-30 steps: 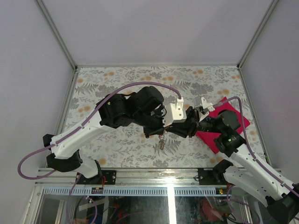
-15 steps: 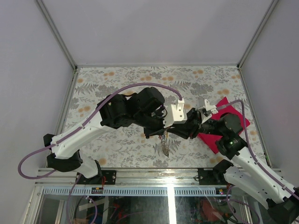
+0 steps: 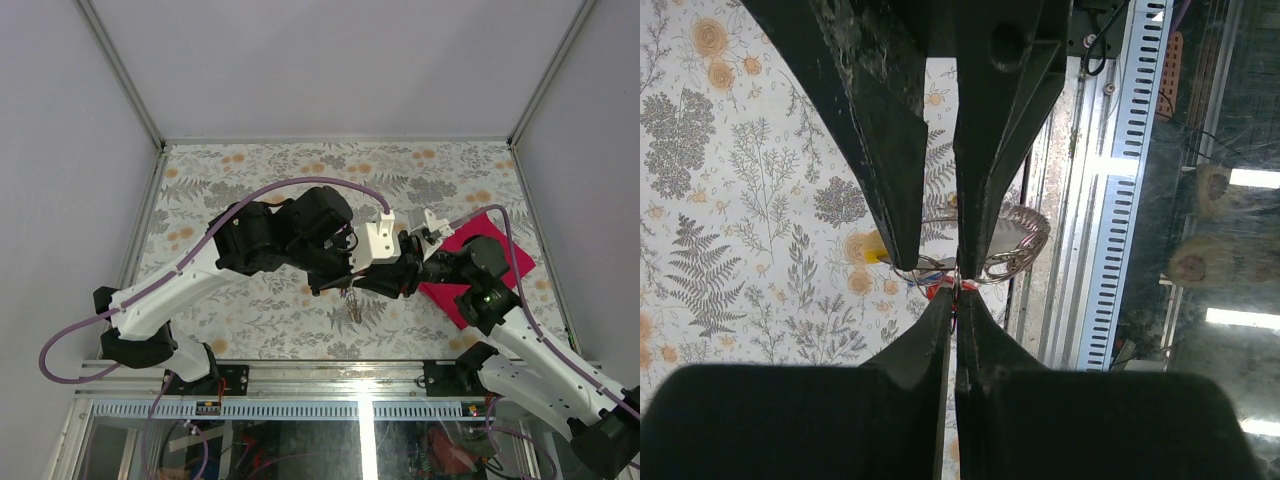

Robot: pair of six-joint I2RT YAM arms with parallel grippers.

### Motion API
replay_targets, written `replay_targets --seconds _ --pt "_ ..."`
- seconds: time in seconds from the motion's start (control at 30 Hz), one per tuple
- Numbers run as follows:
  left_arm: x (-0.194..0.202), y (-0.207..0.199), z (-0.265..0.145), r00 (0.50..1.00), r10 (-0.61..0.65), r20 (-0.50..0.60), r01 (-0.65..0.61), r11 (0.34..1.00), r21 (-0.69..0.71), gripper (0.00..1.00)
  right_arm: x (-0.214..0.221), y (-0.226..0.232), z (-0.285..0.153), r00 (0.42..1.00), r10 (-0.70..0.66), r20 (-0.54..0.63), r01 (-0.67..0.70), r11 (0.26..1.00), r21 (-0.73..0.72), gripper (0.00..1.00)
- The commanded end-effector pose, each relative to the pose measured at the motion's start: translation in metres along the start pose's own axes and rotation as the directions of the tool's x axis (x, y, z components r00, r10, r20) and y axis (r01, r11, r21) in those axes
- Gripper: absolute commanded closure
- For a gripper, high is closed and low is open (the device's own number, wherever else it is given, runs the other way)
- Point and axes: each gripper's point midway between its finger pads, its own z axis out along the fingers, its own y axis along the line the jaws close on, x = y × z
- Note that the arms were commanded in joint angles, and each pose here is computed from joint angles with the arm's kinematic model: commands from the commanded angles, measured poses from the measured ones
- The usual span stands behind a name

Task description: Put the keys on the keyring

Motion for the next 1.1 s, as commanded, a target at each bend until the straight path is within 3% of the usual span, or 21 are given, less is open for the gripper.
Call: replay_targets --seconds 0.0,0.1,0.33,0.43,0.6,0.8,1.07 --pt "-0.011 0.001 -0.003 0.999 0.025 0.037 -0.024 1.0 -0.009 1.0 -0.018 0.011 0.003 0.999 -0.044 0.026 0.045 0.998 -0.047 0.66" --pt "-0.012 0.001 -0.002 0.999 0.026 0.037 -0.026 1.0 -0.007 1.0 -0.017 0.011 0.003 0.999 -0.041 0.022 0.042 0.998 -0.048 0.69" --pt "-0.013 0.001 -0.001 0.999 0.027 0.038 -0.027 1.0 -0.007 1.0 -0.016 0.01 0.003 0.999 -0.034 0.016 0.034 0.998 -0.053 0.84" --pt "-0.014 0.002 -0.002 0.999 0.029 0.045 -0.029 0.999 -0.015 1.0 -0.012 0.011 0.003 1.0 -0.026 0.006 0.026 0.998 -0.063 0.99" --pt "-0.022 0.003 -0.007 0.995 0.037 0.091 -0.034 0.999 -0.034 0.99 -0.021 0.013 0.001 0.997 -0.06 0.039 0.061 0.997 -0.036 1.0" --pt "-0.034 0.002 -0.018 0.977 0.05 0.207 -0.038 0.997 -0.061 0.79 -0.045 0.019 -0.005 0.987 -0.108 0.121 0.107 0.994 0.018 1.0" --pt "-0.051 -0.011 -0.039 0.912 0.078 0.403 -0.062 0.997 -0.052 0.77 -0.064 0.032 -0.008 0.974 -0.132 0.184 0.133 0.991 0.008 1.0"
